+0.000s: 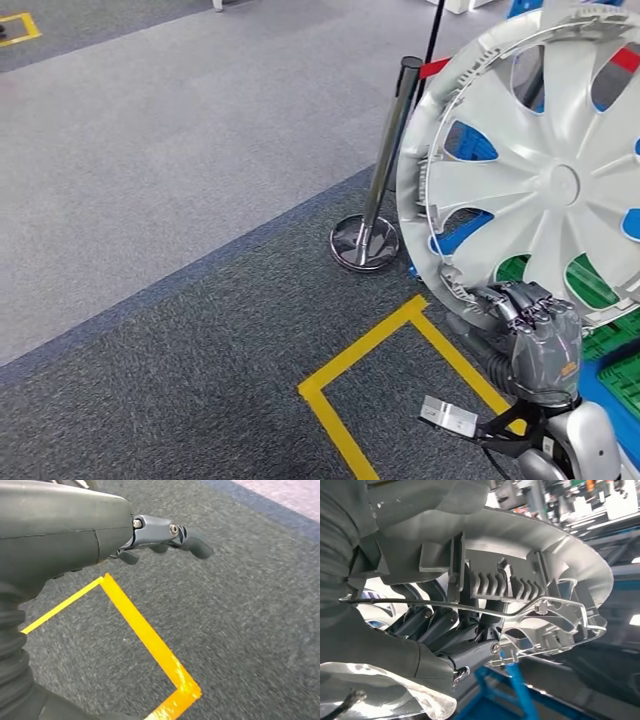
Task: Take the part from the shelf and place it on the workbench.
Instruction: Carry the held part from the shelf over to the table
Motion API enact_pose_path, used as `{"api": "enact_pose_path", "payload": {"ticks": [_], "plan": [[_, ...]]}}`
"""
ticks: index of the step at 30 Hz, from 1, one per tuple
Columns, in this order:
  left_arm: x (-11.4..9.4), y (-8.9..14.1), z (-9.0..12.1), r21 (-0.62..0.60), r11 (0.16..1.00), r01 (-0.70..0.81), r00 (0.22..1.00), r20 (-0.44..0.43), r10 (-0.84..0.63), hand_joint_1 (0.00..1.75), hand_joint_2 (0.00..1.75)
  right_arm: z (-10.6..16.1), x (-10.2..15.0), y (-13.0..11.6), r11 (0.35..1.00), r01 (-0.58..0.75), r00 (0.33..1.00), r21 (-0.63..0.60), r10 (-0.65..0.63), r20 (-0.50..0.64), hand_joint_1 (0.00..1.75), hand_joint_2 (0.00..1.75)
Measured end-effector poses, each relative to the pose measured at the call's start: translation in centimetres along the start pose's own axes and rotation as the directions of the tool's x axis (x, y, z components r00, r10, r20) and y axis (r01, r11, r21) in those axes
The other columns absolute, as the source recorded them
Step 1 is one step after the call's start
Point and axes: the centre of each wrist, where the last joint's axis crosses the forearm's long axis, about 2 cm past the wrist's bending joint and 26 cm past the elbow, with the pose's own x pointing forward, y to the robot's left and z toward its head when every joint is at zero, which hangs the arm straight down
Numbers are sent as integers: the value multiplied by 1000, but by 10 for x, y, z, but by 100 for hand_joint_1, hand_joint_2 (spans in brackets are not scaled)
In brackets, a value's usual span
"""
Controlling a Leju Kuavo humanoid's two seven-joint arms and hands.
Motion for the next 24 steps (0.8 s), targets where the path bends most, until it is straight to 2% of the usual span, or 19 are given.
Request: {"api": "enact_pose_path", "payload": {"ticks": [14, 24], "plan": [[0, -1, 1, -8, 1000, 3, 1000, -2, -3, 0, 175, -1, 1, -2, 1000, 2, 1000, -13, -2, 14, 175, 175], [-2, 0, 1, -26, 1000, 7, 999, -54, -8, 0, 175, -3, 2, -4, 1000, 5, 1000, -22, -5, 13, 175, 175]]}}
